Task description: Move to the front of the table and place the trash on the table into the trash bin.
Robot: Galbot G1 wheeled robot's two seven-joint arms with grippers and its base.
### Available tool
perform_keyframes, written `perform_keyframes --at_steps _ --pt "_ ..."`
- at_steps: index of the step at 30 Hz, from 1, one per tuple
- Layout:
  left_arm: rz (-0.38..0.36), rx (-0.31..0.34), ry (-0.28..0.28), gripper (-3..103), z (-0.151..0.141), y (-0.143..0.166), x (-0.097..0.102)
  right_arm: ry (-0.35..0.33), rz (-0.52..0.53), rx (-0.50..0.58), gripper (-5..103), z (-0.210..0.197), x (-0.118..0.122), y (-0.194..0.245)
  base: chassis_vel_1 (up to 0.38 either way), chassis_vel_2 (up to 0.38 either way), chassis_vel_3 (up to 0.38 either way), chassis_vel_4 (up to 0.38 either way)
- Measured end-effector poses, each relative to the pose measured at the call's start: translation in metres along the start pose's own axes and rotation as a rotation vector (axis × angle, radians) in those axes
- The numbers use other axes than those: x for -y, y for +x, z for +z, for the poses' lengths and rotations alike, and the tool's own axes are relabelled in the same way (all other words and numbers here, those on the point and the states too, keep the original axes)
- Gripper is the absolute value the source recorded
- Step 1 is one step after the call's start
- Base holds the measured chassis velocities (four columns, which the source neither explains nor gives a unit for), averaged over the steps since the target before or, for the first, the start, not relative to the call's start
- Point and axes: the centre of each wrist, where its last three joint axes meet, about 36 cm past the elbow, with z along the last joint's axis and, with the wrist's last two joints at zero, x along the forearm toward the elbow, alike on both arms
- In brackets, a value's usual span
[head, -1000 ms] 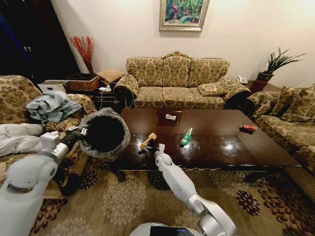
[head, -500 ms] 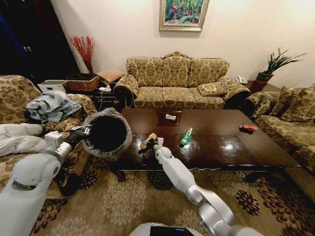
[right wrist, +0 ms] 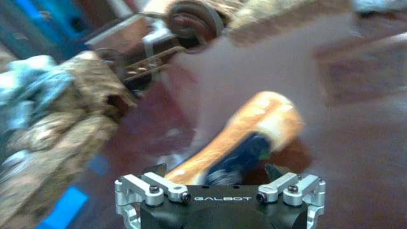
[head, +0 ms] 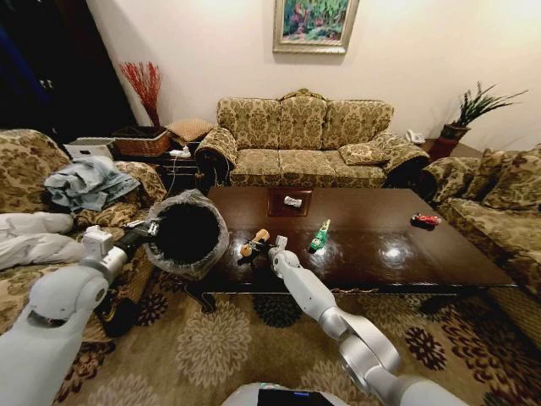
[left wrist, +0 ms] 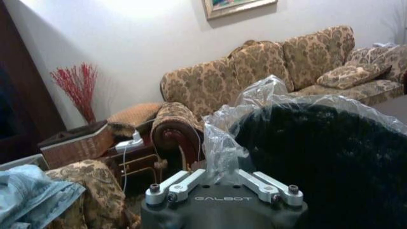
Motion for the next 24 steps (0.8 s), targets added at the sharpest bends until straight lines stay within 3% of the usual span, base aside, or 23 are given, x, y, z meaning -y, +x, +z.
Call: perform_keyframes --at_steps 2,4,8,10,15,18,24 --pt "-0.003 0.006 0.000 3 -0.001 -0.002 -0.002 0.040 -0.111 0.034 100 0.001 -0.031 0.013 0.000 0.000 0.000 0.000" --pt "-0.001 0.011 0.001 3 -0.002 -0.003 -0.002 0.070 -0.149 0.068 100 0.000 -0.046 0.020 0.000 0.000 0.000 0.000" --pt "0.000 0.012 0.001 3 -0.002 -0.003 -0.002 0.076 -0.167 0.091 100 -0.003 -0.055 0.025 0.000 0.000 0.000 0.000" --pt "0.001 0.014 0.004 3 -0.002 -0.003 -0.001 0.085 -0.195 0.142 100 -0.012 -0.073 0.036 0.000 0.000 0.000 0.000" --pt "0.001 0.017 0.008 3 0.000 -0.002 0.000 0.102 -0.202 0.203 100 -0.014 -0.079 0.045 0.000 0.000 0.000 0.000" --pt "0.004 0.023 0.014 3 0.001 -0.001 0.003 0.182 -0.190 0.243 100 -0.008 -0.078 0.049 0.000 0.000 0.000 0.000" --pt "0.002 0.030 0.024 3 0.006 -0.002 0.008 0.158 -0.213 0.263 100 -0.006 -0.095 0.062 0.000 0.000 0.000 0.000"
